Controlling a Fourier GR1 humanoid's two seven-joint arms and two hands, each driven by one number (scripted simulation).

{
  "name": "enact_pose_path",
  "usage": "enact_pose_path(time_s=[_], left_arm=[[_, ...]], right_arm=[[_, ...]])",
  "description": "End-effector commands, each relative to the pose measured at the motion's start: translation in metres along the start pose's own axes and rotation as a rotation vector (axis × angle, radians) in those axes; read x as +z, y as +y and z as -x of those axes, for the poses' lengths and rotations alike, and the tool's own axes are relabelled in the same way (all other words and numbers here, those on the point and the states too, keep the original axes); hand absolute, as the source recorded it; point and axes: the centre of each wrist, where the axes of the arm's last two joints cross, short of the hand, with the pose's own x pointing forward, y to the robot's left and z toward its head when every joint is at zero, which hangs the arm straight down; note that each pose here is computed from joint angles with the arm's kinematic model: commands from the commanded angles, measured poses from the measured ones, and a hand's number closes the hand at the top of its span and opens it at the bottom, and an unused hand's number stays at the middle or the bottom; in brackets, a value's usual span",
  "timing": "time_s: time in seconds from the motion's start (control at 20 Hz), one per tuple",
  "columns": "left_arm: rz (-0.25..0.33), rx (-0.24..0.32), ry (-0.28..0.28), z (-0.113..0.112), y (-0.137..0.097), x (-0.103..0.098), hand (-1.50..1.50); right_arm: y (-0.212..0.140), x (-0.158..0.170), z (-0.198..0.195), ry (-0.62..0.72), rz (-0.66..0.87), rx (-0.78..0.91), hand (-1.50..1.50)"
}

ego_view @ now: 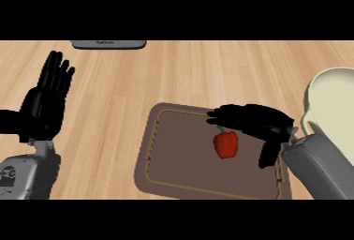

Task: Pick the bell pepper from the tray and place it in the pot

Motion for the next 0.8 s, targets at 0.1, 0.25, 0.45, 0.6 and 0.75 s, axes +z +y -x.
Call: enact_pose_path(time_s=[0.1,0.25,0.45,0.6,0.75], left_arm=[[-0.003,-0.007,0.010,0.016,0.014,-0.006,0.00],[0.013,0.003,-0.001,-0.003,-0.004,0.002,0.00],[0.010,-0.013,0.018,0.007,0.001,0.003,0.00],[-0.003,0.001,0.002,0.011,-0.011,0.016,0.00],[0.008,-0.014,0.018,0.007,0.017,0.001,0.00]], right_arm=[[0.023,-0.016,-0.004,0.013,-0.004,-0.013,-1.50],[0.024,-0.029,0.017,0.011,-0.008,0.003,-1.50],[0.042,-0.059,0.005,-0.012,-0.017,-0.014,-1.50],[0.048,-0.042,0.011,-0.028,-0.037,-0.031,-1.50],[0.044,-0.069,0.008,-0.105,-0.056,0.006,1.50]])
